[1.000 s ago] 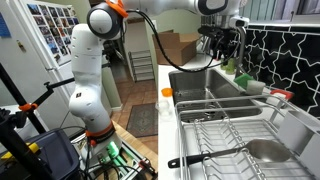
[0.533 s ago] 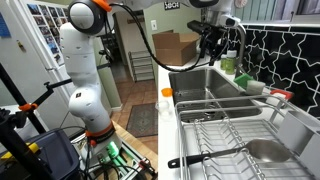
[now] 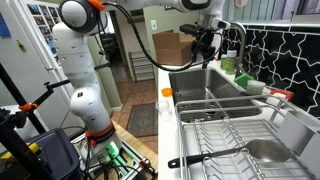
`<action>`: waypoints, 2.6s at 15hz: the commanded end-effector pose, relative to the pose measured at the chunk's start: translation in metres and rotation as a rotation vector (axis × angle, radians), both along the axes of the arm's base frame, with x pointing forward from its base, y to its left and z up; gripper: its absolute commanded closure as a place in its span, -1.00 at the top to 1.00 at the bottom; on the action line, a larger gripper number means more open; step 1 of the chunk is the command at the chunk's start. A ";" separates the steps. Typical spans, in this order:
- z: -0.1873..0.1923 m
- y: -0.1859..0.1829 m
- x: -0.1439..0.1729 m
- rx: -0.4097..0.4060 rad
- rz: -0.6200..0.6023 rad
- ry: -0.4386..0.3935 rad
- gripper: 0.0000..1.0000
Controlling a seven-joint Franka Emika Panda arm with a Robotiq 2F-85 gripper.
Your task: Open the water tap and draw some water in the clear bowl then place the clear bowl on its previous position
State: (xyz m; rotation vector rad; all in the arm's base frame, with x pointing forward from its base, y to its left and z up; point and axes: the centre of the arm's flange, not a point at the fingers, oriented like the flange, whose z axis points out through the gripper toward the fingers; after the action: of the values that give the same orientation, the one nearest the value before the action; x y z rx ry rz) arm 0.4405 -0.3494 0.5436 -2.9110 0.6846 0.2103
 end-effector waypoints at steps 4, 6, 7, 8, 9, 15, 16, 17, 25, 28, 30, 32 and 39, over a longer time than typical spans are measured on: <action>-0.049 0.042 -0.107 0.072 0.139 0.041 1.00; -0.063 0.043 -0.133 0.117 0.077 0.046 1.00; -0.070 0.046 -0.146 0.133 0.058 0.051 1.00; -0.079 0.046 -0.156 0.154 0.040 0.056 1.00; -0.087 0.047 -0.163 0.176 0.017 0.065 1.00; -0.126 0.045 -0.180 0.142 -0.098 0.067 1.00; -0.131 0.045 -0.178 0.134 -0.108 0.071 1.00; -0.134 0.046 -0.176 0.127 -0.115 0.071 1.00; -0.151 0.048 -0.175 0.130 -0.140 0.095 0.75; -0.153 0.048 -0.177 0.127 -0.147 0.113 0.55; -0.156 0.048 -0.175 0.125 -0.141 0.128 0.49; -0.159 0.048 -0.173 0.124 -0.133 0.137 0.44; -0.168 0.048 -0.166 0.125 -0.115 0.167 -0.02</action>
State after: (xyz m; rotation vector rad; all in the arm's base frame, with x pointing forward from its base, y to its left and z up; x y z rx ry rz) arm 0.2714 -0.3015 0.3838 -2.7254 0.8268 0.4345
